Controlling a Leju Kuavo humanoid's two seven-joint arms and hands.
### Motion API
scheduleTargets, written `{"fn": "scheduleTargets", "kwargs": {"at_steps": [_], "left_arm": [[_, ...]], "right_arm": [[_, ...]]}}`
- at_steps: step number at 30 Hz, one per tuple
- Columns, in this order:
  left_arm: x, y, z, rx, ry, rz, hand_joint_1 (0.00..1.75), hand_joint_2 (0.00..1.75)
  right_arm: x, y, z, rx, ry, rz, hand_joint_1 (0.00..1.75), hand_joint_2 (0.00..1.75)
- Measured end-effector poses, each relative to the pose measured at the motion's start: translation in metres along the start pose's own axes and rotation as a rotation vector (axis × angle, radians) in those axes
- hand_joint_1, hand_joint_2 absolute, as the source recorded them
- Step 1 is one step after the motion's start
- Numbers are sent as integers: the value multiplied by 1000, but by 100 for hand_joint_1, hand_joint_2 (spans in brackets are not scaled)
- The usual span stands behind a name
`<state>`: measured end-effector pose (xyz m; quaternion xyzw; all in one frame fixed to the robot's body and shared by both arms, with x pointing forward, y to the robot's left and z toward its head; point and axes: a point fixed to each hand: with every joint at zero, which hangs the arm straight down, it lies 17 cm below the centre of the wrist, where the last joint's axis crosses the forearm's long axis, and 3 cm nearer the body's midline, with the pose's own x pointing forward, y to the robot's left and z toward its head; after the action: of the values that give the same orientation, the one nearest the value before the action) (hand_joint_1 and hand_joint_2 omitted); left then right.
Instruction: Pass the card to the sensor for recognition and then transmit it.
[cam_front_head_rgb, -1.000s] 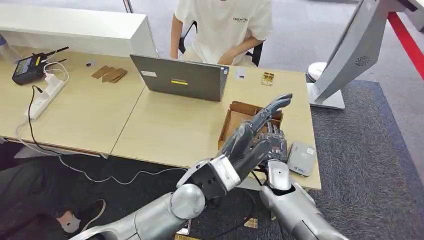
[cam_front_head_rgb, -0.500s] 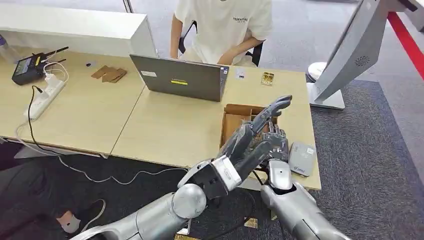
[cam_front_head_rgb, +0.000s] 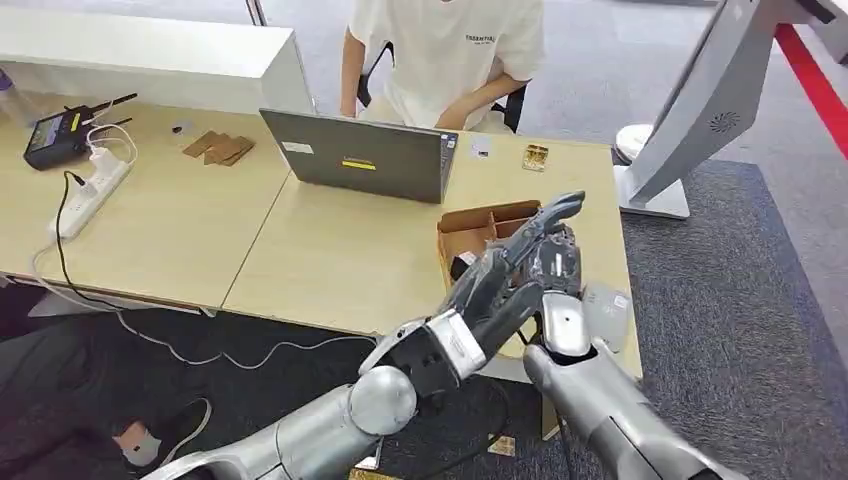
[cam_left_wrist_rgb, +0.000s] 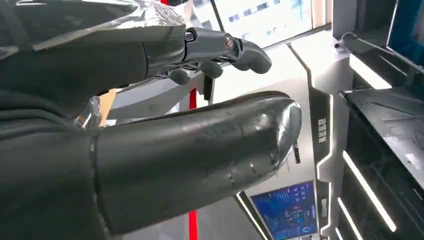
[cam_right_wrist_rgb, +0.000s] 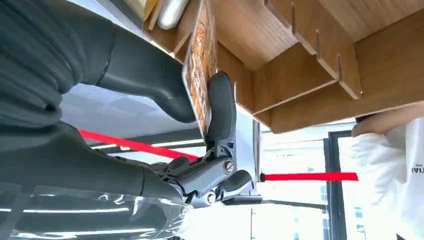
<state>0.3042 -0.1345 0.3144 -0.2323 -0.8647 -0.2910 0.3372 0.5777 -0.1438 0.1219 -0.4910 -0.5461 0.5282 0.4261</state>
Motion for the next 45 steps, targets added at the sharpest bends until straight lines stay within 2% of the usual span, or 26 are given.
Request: {"fn": "scheduleTargets", "kwargs": {"at_steps": [8,13,23,29,33,40,41,42,45], "left_arm": [[0,0,-1,4,1,0,0,0],[-1,1,0,9,3,-3,0,0],[2,-5,0,-10,-13,8,0,0],[6,-9,-1,-19,-29,30,0,0],[8,-12,-2,-24,-38,46,0,0],[11,-17,-6,-35,-44,62,0,0],[11,-18,-6,-38,-46,63,0,0],[11,-19,-7,-40,-47,64,0,0],[12,-21,-8,-46,-48,65,0,0]], "right_arm": [[-6,-1,0,-6,16,-12,175,175],[-4,-19,-6,-60,14,-38,175,175],[-11,-121,-47,-219,32,19,175,175],[-22,-173,-66,-264,66,60,175,175],[-29,-184,-71,-267,89,47,175,175],[-46,-177,-72,-241,121,54,173,175],[-48,-176,-72,-238,125,57,49,175],[-51,-175,-72,-234,130,58,0,175],[-55,-173,-72,-230,139,63,0,175]]}}
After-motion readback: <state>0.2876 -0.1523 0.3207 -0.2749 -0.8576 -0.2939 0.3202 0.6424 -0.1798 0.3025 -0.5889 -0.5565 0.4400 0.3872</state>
